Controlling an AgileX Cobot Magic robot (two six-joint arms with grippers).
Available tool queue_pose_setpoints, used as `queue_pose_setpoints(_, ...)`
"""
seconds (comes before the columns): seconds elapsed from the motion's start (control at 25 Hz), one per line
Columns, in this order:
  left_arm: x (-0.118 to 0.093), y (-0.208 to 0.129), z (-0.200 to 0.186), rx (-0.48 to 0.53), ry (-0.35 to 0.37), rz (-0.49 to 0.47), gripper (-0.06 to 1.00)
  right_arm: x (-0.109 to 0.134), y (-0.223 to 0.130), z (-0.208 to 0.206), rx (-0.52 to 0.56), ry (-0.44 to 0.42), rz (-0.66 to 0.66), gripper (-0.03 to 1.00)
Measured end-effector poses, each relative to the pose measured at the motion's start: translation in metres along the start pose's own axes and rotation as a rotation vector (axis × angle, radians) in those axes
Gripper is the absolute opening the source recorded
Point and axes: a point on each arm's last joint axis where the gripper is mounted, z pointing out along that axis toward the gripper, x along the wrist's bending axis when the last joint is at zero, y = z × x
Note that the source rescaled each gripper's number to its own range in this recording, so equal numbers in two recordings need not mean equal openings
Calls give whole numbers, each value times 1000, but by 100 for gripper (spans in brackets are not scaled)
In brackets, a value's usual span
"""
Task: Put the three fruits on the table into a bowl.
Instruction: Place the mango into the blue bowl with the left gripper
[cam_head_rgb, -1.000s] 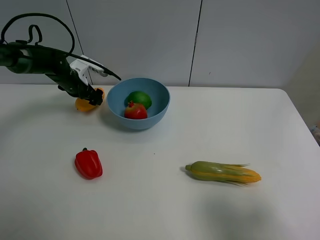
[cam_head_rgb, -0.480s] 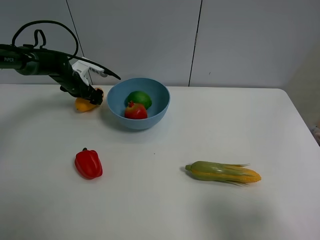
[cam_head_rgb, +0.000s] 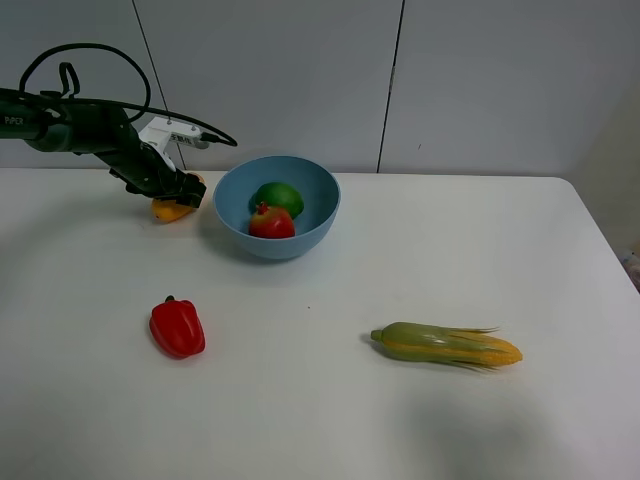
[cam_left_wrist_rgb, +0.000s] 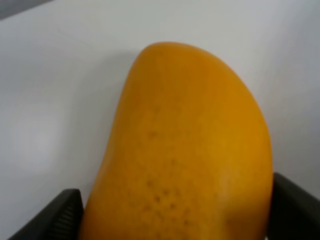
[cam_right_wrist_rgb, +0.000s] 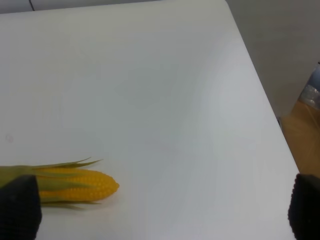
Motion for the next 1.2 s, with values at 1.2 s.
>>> queue_pose_setpoints(1.2, -144, 46, -107, -54, -297, 46, 4, 0, 0, 0, 0, 0, 0, 100)
